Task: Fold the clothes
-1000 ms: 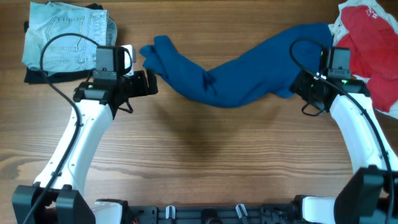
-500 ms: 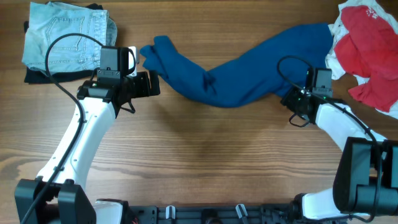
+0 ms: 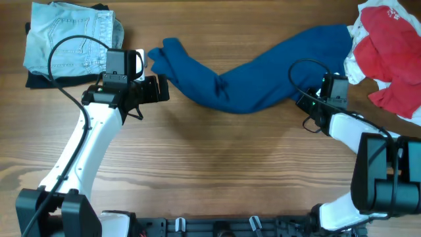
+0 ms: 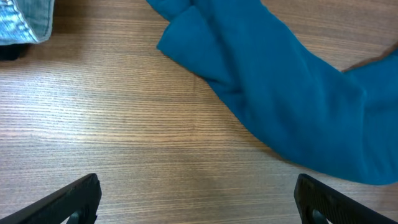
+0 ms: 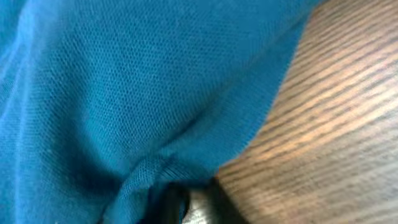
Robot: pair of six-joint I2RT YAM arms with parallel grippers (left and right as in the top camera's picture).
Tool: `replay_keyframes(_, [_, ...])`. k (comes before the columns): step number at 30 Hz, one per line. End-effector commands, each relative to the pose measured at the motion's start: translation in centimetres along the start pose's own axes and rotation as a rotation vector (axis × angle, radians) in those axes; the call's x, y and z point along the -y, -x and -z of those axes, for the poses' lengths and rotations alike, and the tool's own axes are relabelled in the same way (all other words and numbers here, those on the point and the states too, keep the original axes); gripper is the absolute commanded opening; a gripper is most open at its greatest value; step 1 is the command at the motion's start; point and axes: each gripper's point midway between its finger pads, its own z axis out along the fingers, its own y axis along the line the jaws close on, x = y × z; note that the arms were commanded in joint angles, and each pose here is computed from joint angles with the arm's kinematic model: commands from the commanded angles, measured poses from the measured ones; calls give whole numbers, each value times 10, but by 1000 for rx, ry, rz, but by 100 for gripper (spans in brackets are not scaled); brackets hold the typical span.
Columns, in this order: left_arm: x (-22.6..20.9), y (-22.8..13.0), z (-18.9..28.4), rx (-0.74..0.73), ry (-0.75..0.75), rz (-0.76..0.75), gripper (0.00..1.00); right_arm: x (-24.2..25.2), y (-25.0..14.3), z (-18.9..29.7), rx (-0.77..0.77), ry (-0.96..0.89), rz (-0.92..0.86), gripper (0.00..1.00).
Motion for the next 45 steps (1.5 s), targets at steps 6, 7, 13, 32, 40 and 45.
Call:
replay_keyframes(6, [5,4,-4,-5,-17,6,100,-18,18,25,50,67,80,4])
replay_keyframes(7, [5,4,-4,-5,-17,6,100,-26,26,34,68,89,98,4])
replay_keyframes(13, [5,6,-4,2,-18,5,100,-49,66,86,204,144,141,4])
replay_keyframes(32, [5,4,-4,-5,-17,6,100,-15,1,16,-55,53,113,50])
replay_keyframes(40, [5,3,-4,-9,-16,6,100,-6,-11,-10,-86,33,109,46])
replay_keyframes(45, [5,3,-4,-8,-16,6,100,3,-26,-24,-128,13,106,42])
